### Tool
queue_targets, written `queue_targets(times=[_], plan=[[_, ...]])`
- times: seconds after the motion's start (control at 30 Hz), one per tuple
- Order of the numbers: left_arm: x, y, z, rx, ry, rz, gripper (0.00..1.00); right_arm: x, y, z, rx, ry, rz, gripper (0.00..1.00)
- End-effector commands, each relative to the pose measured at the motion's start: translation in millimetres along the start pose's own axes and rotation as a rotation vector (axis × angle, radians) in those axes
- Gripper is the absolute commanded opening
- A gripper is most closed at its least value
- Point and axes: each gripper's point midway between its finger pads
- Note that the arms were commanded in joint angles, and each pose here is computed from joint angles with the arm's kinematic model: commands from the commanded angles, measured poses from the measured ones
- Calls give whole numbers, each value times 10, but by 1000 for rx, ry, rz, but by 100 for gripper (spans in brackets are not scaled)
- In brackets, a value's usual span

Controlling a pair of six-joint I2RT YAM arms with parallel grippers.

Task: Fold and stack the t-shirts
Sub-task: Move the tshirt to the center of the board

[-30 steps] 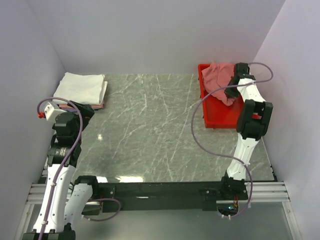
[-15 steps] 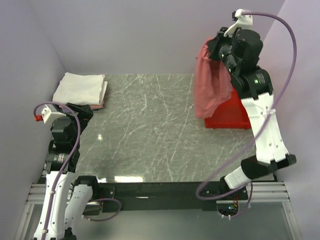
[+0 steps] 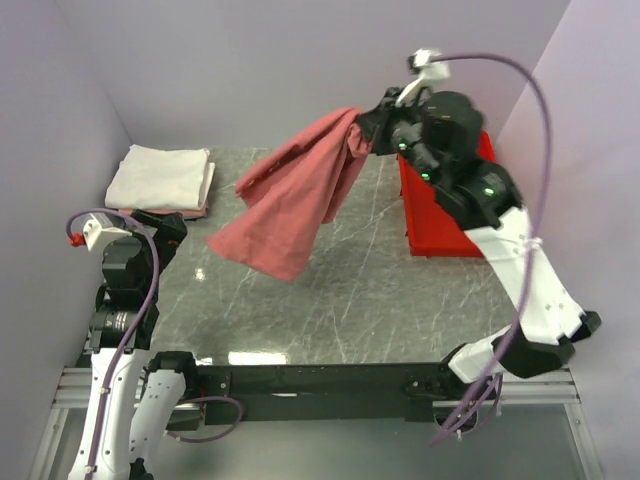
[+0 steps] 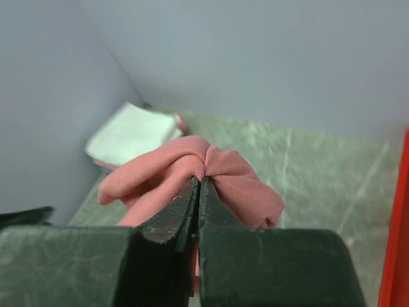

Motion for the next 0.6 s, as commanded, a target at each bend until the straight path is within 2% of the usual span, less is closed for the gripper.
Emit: queue_targets(times=[0.0, 0.03, 0.1, 0.13, 0.17, 0.2, 0.23, 0.27, 0.37, 0.4, 0.43, 0.53, 0.57], plan=[[-29, -12, 73, 32, -21, 7, 99, -580, 432, -503, -223, 72, 94, 0], [-53, -8, 104, 44, -20, 13, 99, -958, 608, -711, -267, 73, 199, 0], [-128, 27, 167, 68, -33, 30, 99, -1370, 794, -951, -305, 84, 319, 3], [-164, 46, 172, 67, -37, 40, 99, -1686, 994, -1167, -328, 101, 417, 14], [-234, 75, 204, 72, -33, 58, 99, -1903, 1000, -1323, -375, 104, 499, 23], [-302, 109, 218, 74, -24, 82, 99, -1927, 1056, -1394, -405, 110, 515, 36], [-357, 135, 252, 88, -21, 100, 99, -2167, 1064, -1632, -499, 81, 580, 41], [-432, 165, 293, 100, -22, 121, 99, -2208, 1058, -1722, -540, 56, 587, 43], [-707, 323, 385, 127, -5, 209, 99, -2265, 1009, -1746, -541, 18, 574, 67], [-768, 362, 410, 133, 1, 227, 99, -2441, 917, -1810, -547, 17, 608, 73], [-834, 396, 399, 124, 3, 252, 99, -2279, 910, -1723, -507, 30, 543, 81], [-1108, 551, 484, 150, 29, 349, 100, -2493, 644, -1864, -535, 21, 559, 84], [-1135, 542, 479, 142, 31, 362, 99, -2381, 640, -1815, -519, 27, 527, 84]])
Point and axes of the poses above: each gripper's point midway between its finger pads, its own y axis out along the fingers, its own z axis along the line the jaws close on, x = y × z, and after that the axes turned 8 degrees about y, right-handed
